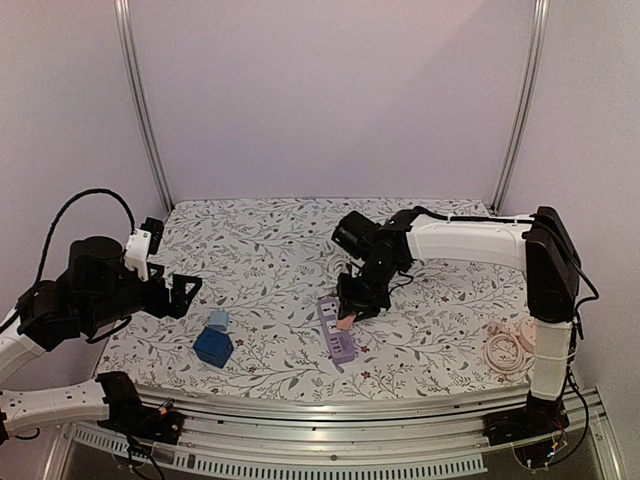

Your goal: Insert the plug

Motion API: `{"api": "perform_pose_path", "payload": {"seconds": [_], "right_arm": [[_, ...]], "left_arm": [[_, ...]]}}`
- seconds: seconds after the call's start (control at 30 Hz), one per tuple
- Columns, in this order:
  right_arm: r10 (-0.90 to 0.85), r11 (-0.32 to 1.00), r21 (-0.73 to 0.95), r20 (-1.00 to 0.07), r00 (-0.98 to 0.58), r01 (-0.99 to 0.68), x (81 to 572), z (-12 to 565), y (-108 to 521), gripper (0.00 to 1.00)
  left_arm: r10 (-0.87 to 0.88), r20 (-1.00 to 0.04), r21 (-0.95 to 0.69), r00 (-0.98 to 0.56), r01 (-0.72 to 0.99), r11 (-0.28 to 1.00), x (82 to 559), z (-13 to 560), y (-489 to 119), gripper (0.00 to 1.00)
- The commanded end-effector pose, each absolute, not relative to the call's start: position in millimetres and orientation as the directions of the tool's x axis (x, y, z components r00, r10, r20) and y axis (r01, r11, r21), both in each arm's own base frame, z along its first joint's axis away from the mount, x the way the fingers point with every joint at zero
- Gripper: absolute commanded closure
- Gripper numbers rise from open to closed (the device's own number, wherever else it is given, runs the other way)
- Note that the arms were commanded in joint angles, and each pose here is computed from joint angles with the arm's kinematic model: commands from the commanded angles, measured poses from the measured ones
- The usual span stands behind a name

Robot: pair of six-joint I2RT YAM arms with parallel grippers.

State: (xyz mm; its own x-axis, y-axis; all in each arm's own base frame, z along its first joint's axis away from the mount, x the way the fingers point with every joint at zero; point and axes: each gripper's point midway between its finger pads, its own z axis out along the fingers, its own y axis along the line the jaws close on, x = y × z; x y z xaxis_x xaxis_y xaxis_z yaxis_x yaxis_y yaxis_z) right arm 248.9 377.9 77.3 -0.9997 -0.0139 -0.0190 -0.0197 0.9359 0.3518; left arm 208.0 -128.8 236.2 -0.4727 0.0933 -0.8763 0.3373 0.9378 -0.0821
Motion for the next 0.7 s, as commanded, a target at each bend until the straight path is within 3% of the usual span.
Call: {"api": "perform_pose_path", "payload": {"seconds": [0.0,0.67], "right_arm": [[-0.043,0.953,0.297,-0.048,-0.998,-0.056,251.1,73.8,372.3,1.00],[-0.142,0.965,0.216,-0.053,-0.988,-0.150,251.5,65.4,369.6,1.00]], "left_arm": [[0.099,-0.874,-0.077,-0.475,0.337,0.938,208.5,231.4,-127.4,0.00],[0.089,-0.881,-0.083,-0.465,0.337,0.938,207.0,233.9,-125.5,0.01]]}}
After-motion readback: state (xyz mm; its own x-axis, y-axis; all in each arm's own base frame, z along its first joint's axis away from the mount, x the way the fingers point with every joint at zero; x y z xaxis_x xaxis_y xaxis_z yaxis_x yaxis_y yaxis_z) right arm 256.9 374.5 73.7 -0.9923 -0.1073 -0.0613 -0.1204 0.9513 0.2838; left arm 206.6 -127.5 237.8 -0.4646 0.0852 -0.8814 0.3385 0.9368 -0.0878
